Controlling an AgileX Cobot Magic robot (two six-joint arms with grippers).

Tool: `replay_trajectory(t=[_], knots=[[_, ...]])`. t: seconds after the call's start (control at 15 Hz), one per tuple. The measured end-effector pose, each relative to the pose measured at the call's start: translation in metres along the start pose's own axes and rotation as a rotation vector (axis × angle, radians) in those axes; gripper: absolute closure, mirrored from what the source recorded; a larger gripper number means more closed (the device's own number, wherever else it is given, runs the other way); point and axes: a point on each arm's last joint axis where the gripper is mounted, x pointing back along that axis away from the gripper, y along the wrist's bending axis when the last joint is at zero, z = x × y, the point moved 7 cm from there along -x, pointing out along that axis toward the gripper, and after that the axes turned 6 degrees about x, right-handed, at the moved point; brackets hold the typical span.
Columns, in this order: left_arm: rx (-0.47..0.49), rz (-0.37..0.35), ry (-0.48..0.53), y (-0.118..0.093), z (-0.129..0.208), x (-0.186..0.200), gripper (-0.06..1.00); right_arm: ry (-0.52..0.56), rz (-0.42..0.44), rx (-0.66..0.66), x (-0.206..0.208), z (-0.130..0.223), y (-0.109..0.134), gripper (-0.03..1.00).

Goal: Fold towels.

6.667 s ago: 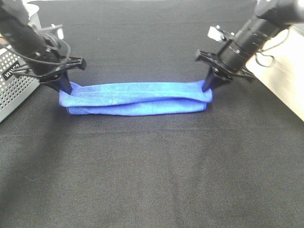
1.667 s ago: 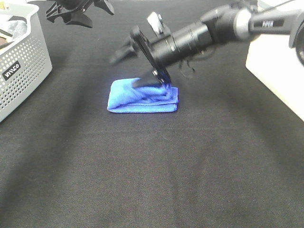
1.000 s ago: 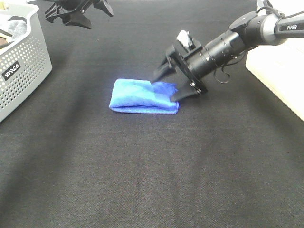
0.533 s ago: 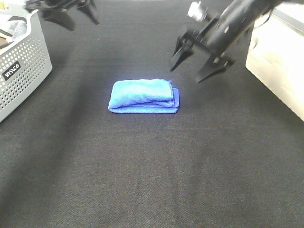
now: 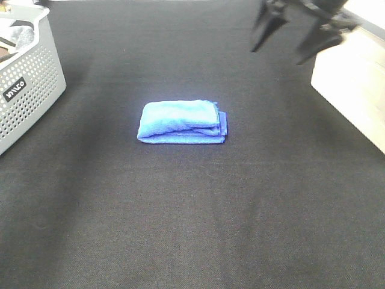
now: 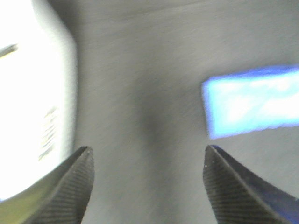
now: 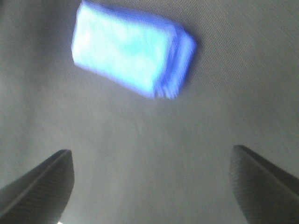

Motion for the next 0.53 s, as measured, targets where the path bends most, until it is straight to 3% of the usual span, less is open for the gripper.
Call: replay_trajectory(t=[0.2, 0.27, 0.33, 0.53], knots=[[-0.002, -0.009, 0.033, 0.012, 0.065, 0.043, 0.3, 0.005, 0.067, 0.006, 0.039, 0.048, 0.009, 0.12], [-0.003, -0.011, 0.025, 0.016, 0.087, 0.059, 0.3, 0.002, 0.083, 0.013, 0.05, 0.066, 0.012, 0.12], [-0.003, -0.011, 0.025, 0.016, 0.087, 0.059, 0.3, 0.002, 0.083, 0.013, 0.05, 0.066, 0.012, 0.12], [-0.002, -0.002, -0.027, 0.028, 0.156, 0.101, 0.3, -0.027, 0.108, 0.031, 0.082, 0.126, 0.027, 0.12]])
